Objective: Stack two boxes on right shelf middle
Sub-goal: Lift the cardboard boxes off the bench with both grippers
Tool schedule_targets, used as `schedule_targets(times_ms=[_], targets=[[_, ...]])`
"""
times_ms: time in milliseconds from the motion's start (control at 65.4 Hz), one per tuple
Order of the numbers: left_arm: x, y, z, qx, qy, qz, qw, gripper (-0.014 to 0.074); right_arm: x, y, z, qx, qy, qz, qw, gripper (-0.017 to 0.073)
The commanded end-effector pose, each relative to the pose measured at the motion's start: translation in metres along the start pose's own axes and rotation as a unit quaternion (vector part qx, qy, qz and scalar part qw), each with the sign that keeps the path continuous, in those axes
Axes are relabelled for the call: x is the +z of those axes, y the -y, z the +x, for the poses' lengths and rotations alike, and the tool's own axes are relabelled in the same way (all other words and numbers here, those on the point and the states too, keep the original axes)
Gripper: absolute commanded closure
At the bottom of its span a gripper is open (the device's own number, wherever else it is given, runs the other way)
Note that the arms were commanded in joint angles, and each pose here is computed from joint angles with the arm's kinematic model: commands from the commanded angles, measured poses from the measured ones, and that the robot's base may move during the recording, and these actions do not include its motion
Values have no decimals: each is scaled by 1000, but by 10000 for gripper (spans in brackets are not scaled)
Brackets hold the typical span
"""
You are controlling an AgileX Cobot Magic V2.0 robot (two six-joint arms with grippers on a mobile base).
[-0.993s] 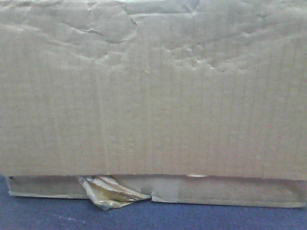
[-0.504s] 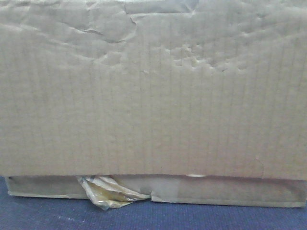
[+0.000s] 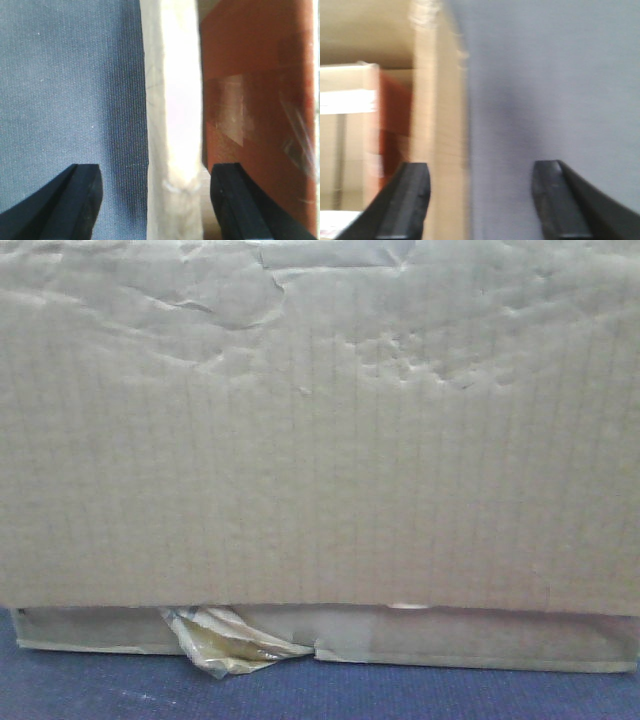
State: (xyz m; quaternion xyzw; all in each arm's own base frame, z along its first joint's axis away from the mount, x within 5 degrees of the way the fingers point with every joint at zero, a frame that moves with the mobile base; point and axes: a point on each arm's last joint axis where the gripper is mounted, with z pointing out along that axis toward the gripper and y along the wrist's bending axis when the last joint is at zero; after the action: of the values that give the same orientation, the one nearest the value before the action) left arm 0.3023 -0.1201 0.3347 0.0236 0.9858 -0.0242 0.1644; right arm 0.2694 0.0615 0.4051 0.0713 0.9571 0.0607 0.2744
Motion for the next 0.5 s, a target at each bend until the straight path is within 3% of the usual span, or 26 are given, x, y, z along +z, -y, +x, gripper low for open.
schedule_targets(times_ms=[0, 168, 489], targets=[[-3, 2, 0, 1, 4, 5, 1000, 227, 6, -12, 1, -3, -10, 0, 1000, 229], [-3, 2, 0, 1, 4, 5, 1000, 227, 15, -31, 8, -23, -27, -10, 999, 233], [-3, 2, 0, 1, 4, 5, 1000, 227, 45, -25, 27, -24, -81, 22, 996, 233]])
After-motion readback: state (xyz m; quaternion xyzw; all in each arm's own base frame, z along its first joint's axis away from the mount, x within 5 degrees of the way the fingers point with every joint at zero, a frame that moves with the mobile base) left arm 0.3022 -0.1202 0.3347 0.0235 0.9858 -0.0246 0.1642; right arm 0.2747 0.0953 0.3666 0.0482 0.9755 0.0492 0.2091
